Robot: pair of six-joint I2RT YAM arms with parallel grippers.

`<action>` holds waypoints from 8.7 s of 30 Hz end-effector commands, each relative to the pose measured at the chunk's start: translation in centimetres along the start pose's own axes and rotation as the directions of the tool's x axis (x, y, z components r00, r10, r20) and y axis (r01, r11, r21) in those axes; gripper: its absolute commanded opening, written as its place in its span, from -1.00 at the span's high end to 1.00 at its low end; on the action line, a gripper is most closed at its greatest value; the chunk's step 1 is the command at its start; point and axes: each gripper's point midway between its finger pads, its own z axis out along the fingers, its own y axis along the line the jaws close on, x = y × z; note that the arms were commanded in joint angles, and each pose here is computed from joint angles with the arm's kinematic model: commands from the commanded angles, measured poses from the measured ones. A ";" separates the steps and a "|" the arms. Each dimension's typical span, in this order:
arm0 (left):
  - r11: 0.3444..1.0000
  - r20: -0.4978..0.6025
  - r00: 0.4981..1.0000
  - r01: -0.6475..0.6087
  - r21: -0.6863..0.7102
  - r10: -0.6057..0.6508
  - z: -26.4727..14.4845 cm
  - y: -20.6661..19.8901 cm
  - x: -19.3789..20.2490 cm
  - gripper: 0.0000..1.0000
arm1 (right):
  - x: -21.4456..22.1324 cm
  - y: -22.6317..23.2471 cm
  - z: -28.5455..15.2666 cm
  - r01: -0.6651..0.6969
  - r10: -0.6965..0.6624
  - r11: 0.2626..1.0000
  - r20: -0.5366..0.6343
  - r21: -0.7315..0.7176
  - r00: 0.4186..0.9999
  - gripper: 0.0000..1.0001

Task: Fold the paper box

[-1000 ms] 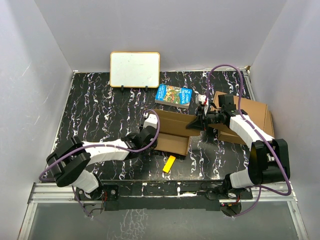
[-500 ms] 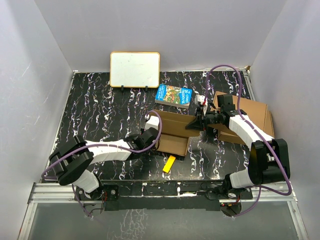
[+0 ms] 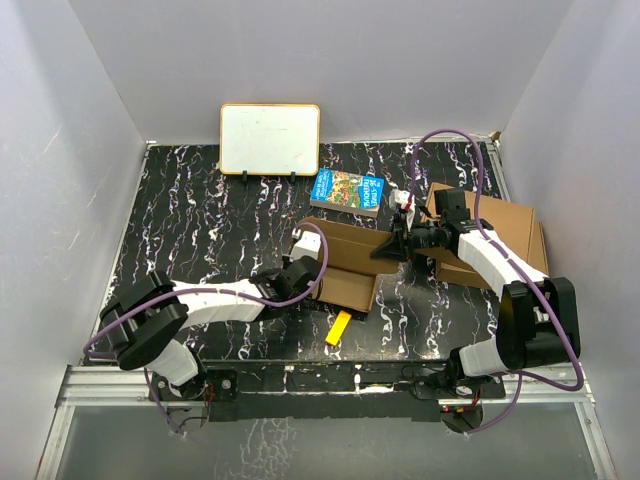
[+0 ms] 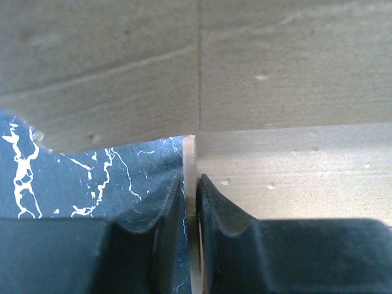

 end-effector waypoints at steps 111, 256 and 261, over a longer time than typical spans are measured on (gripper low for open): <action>0.963 -0.321 0.927 -0.116 0.243 0.193 -9.4 -10.6 4.2 -0.62 | -1.3 -2.0 -0.6 -0.011 0.009 0.999 0.030 0.052 1.000 0.85; 0.617 0.134 0.980 -0.016 0.787 -0.146 -1.6 0.8 -12.6 0.43 | -1.1 -1.8 -0.6 -0.016 0.015 0.999 0.035 0.034 0.999 0.84; 0.599 0.132 0.981 -0.023 0.800 -0.139 -1.7 0.6 -12.4 0.75 | -1.0 -1.8 -0.5 -0.019 0.018 0.999 0.034 0.032 0.999 0.84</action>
